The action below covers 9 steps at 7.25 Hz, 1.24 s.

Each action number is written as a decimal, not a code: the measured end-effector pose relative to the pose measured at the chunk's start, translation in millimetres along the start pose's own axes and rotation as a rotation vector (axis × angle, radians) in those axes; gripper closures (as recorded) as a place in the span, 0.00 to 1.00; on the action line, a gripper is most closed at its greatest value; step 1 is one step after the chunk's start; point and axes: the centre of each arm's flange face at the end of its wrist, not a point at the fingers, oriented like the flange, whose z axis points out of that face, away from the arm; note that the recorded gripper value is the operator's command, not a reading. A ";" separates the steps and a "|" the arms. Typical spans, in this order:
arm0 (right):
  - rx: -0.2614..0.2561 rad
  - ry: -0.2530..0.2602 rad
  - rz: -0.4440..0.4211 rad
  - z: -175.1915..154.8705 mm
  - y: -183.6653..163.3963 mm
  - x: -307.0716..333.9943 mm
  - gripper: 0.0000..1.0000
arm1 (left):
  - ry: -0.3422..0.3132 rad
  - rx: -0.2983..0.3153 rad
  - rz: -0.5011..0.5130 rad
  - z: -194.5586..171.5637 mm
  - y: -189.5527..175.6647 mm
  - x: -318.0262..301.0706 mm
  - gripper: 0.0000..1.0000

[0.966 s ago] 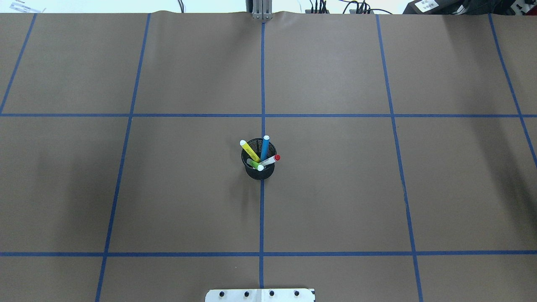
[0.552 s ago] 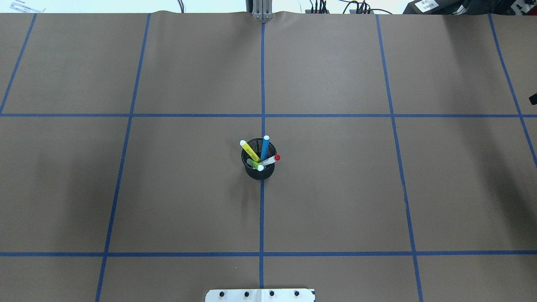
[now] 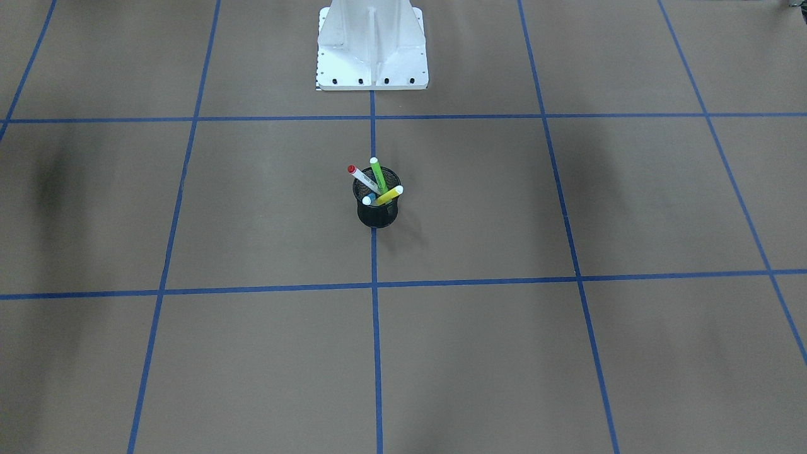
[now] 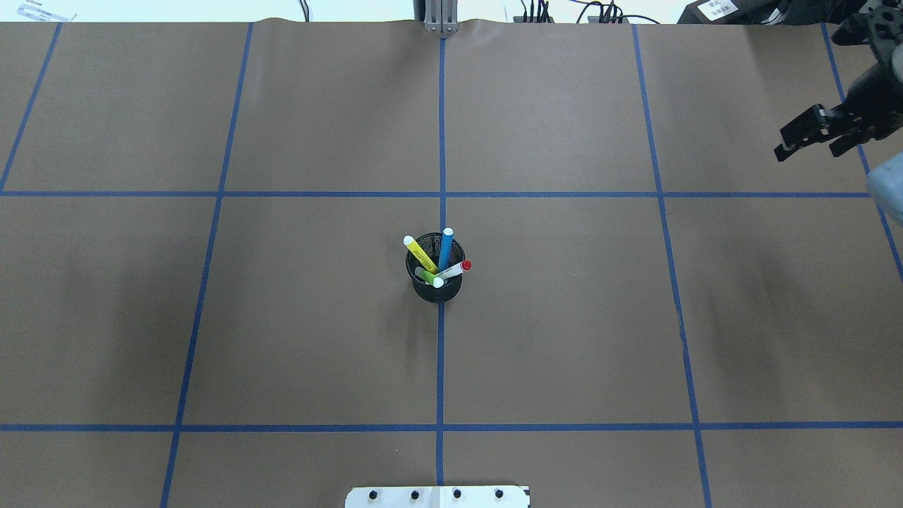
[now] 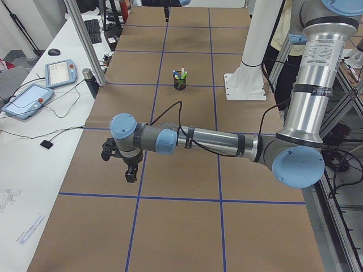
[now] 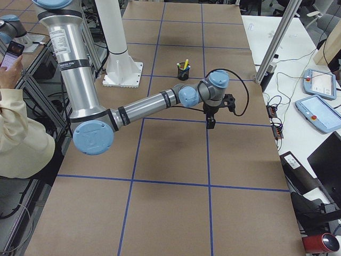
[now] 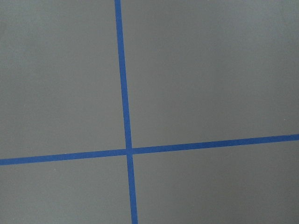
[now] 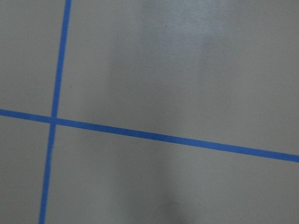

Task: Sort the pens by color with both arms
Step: 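Move the right gripper over the black pen cup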

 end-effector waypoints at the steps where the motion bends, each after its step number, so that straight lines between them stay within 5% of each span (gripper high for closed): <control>1: 0.014 0.003 0.000 5.0 -5.4 -48.8 0.01 | 0.000 0.002 0.003 -0.9 -0.2 1.0 0.01; 9: 0.080 0.000 0.135 66.9 30.1 -325.5 0.01 | 0.000 0.007 0.008 -2.2 1.8 2.4 0.00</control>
